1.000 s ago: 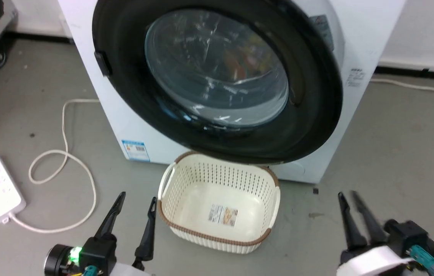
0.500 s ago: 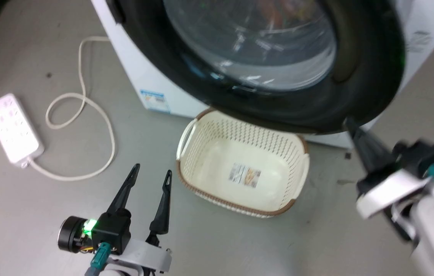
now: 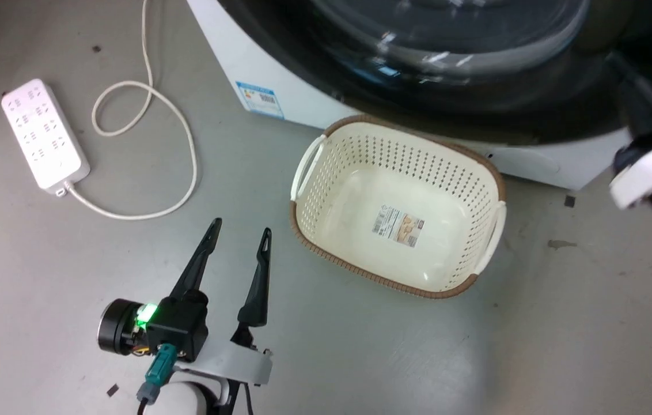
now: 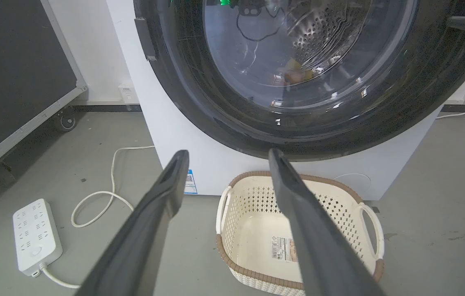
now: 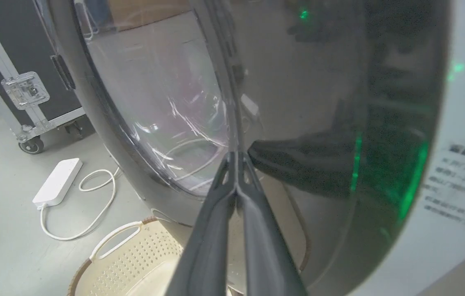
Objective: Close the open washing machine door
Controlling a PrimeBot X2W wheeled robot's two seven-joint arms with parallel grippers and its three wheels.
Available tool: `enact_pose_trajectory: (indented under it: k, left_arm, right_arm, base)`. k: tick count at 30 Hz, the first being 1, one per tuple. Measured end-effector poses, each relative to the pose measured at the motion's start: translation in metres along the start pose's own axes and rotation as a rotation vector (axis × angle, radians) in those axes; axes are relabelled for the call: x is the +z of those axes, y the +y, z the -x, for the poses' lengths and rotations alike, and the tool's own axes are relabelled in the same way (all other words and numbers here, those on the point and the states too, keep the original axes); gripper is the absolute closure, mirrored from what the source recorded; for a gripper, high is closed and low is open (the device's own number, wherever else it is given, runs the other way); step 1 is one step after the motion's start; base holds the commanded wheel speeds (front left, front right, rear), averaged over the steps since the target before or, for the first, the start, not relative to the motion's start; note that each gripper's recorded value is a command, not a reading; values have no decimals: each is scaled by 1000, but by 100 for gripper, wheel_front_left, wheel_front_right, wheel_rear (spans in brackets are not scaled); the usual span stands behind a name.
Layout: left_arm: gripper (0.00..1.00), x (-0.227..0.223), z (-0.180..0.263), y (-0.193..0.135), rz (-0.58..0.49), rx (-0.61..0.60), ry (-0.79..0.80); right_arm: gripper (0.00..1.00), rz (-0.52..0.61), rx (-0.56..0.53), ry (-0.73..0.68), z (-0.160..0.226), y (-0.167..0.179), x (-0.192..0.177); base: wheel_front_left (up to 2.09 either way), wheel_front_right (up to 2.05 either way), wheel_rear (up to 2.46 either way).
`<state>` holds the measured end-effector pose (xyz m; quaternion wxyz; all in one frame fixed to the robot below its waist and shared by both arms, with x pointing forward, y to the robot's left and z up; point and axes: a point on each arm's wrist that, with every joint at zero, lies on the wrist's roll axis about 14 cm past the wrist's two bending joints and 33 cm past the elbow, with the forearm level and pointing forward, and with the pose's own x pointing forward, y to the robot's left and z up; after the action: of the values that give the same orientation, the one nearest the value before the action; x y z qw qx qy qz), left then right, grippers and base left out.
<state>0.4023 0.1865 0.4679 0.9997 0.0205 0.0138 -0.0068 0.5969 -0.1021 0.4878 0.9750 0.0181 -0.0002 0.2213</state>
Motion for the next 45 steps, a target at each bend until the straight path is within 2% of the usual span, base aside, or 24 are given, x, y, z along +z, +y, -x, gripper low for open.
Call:
enact_pose_trajectory:
  k: [6, 12, 17, 23, 24, 25, 26, 33, 39, 42, 45]
  left_arm:
    - [0, -4, -3, 2, -7, 16, 10]
    - [0, -4, -5, 4, -4, 28, 9]
    - [0, 1, -3, 4, 2, 30, -3]
    - [0, 17, 0, 5, 6, 31, -48]
    - [0, 20, 1, 5, 7, 32, -57]
    - [0, 24, 2, 4, 9, 30, -66]
    - [0, 27, 4, 4, 12, 27, -76]
    - [0, 48, 21, -1, 16, 4, -135]
    - [0, 67, 37, -11, 30, -32, -191]
    - [0, 72, 43, -12, 37, -36, -209]
    - [0, 74, 44, -19, 34, -63, -215]
  right_arm:
    - [100, -41, -62, 4, -21, -24, 3]
    - [100, -72, -68, 27, -32, -24, -3]
    - [100, -76, -80, 35, -30, -24, 0]
    - [100, -66, -108, -6, -16, -30, 26]
    - [75, -61, -115, -19, -11, -31, 32]
    - [40, -56, -119, -30, -6, -31, 37]
    - [0, -56, -127, -40, 1, -32, 42]
    - [0, -16, -130, -114, 56, -11, 67]
    - [0, -34, -197, -181, 120, 5, 73]
    - [0, 11, -221, -191, 150, 16, 71]
    - [0, 108, -215, -183, 171, 30, 69]
  base:
    - [0, 0, 0]
    - [0, 0, 0]
    - [0, 0, 0]
    - [0, 0, 0]
    - [0, 0, 0]
    - [0, 0, 0]
    - [0, 0, 0]
    - [0, 0, 0]
    - [0, 0, 0]
    - [0, 0, 0]
    - [0, 0, 0]
